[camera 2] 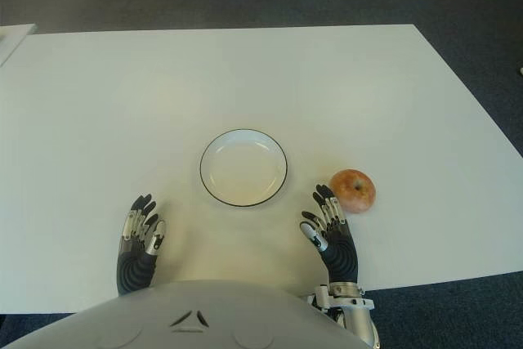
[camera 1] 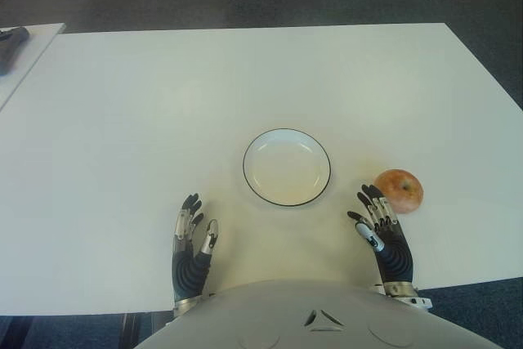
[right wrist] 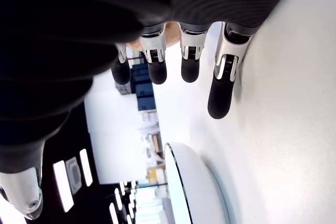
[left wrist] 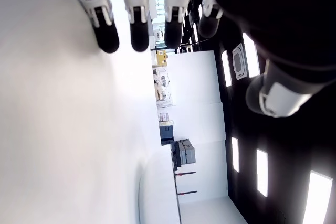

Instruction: Put the apples into the plate.

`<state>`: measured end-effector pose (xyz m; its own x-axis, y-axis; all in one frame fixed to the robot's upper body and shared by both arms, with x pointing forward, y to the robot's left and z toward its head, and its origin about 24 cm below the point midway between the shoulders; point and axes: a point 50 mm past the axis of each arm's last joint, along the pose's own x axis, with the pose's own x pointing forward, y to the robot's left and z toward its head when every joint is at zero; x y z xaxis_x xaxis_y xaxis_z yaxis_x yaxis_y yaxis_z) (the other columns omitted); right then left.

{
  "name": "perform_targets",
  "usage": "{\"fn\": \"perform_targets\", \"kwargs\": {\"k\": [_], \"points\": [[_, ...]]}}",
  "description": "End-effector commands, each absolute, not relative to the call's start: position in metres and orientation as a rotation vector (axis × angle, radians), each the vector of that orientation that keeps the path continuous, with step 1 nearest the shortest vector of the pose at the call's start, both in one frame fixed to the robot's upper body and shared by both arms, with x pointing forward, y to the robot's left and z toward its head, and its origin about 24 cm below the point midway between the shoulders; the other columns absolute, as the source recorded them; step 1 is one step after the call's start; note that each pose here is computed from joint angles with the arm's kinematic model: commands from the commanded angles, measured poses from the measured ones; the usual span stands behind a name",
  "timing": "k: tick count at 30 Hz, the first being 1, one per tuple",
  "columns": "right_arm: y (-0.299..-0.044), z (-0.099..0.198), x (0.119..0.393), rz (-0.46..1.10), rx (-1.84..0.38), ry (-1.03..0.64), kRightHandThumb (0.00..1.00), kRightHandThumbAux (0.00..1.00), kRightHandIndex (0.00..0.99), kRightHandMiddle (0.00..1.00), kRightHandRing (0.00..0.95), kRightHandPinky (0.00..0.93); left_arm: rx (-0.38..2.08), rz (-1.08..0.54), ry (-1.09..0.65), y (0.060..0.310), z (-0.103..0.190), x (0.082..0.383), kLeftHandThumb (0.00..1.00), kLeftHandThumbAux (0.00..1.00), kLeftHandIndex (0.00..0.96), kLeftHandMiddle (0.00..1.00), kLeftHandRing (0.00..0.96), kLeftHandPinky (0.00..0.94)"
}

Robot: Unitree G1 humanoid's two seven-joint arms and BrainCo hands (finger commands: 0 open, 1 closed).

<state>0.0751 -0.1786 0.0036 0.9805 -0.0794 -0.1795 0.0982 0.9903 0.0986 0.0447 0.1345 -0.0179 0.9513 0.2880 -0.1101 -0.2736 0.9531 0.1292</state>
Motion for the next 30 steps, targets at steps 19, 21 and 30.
{"fn": "perform_targets", "kwargs": {"k": [19,21,30], "points": [[-0.180,-0.002,0.070,-0.072,0.094,0.222,0.389,0.605,0.000,0.000,0.000,0.000,0.112,0.307,0.179,0.132,-0.027,0.041,0.055,0.479,0.052,0.107,0.124,0.151],[-0.180,-0.001,0.070,-0.069,0.092,0.214,0.392,0.601,0.000,0.000,0.000,0.000,0.113,0.307,0.176,0.132,-0.027,0.041,0.057,0.477,0.054,0.112,0.128,0.153],[-0.178,0.006,0.074,-0.047,0.054,0.157,0.426,0.586,0.000,0.020,0.003,0.030,0.123,0.307,0.160,0.132,-0.027,0.043,0.078,0.462,0.067,0.124,0.131,0.144]]}}
